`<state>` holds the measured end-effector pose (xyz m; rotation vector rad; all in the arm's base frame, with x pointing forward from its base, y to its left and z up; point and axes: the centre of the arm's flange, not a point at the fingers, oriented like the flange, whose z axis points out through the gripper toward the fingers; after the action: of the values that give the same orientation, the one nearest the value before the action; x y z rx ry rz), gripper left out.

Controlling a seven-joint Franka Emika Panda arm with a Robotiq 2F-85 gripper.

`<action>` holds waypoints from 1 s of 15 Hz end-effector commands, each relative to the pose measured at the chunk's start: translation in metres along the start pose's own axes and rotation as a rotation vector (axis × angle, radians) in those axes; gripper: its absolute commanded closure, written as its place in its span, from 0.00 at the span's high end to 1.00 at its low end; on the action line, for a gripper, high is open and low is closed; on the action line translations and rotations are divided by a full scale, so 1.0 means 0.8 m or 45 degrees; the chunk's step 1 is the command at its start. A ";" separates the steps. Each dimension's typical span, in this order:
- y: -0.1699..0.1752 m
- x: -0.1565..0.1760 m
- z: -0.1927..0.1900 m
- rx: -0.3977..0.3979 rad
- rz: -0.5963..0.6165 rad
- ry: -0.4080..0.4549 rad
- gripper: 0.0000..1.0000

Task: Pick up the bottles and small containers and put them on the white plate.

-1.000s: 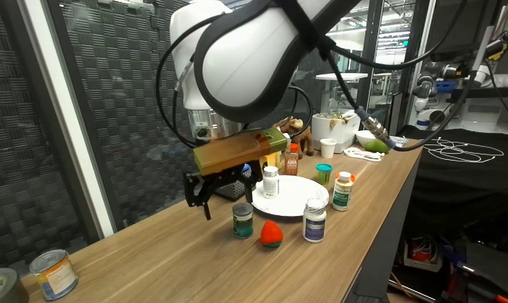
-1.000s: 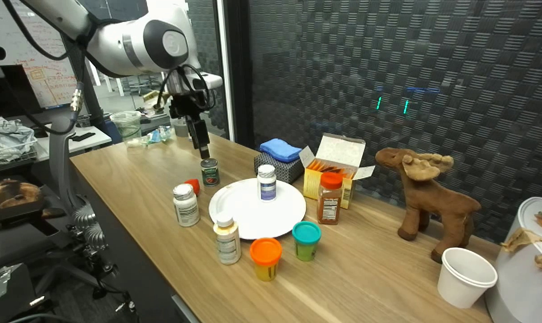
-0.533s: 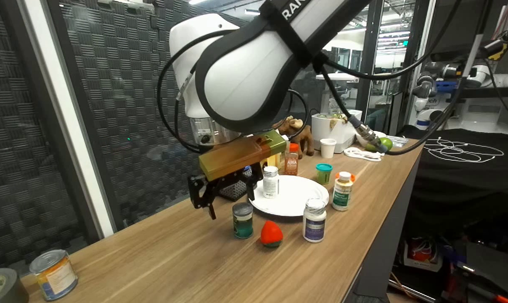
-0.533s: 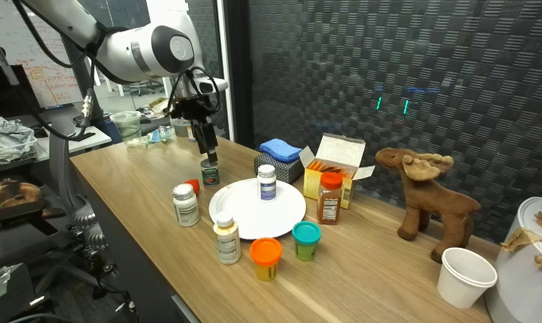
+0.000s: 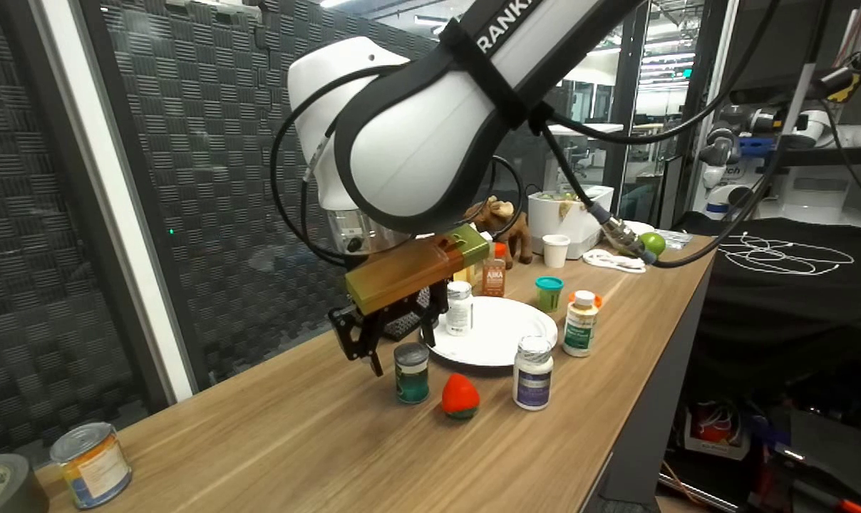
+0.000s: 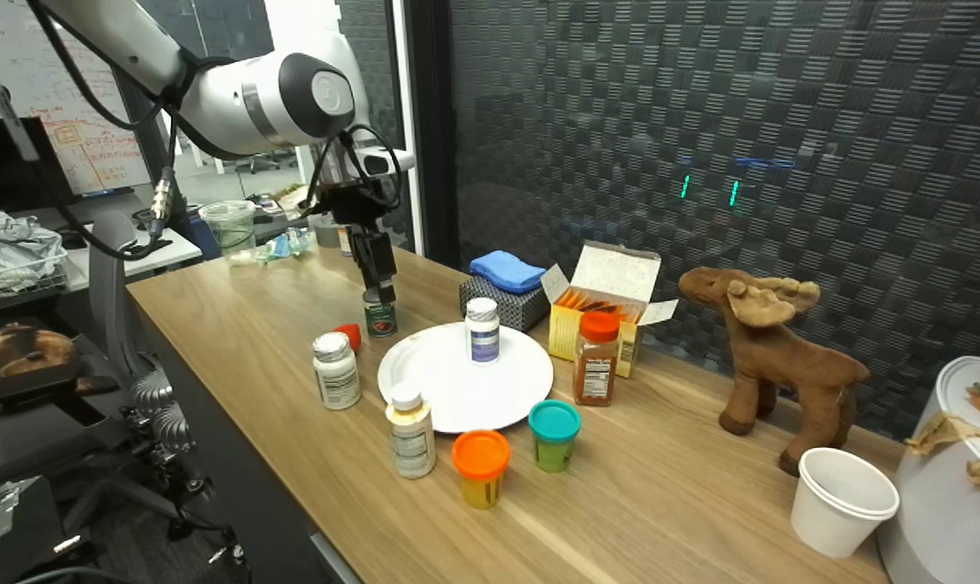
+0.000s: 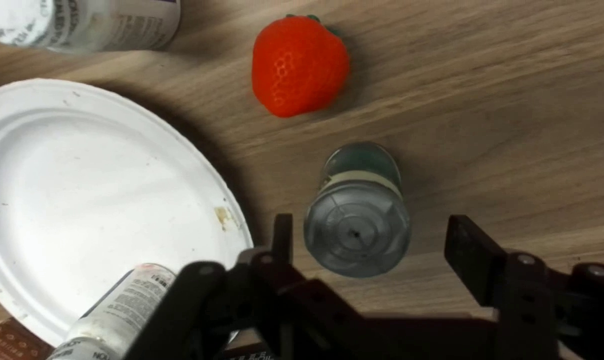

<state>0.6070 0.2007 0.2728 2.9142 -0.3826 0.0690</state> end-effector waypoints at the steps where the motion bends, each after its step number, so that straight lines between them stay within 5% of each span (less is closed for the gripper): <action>1: 0.002 0.011 0.001 -0.026 -0.007 -0.002 0.50; 5: 0.011 0.012 -0.009 -0.017 0.020 0.012 0.22; 15: 0.116 0.039 -0.041 0.001 0.312 0.046 0.18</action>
<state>0.6232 0.1321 0.3184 2.8617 -0.6375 0.1611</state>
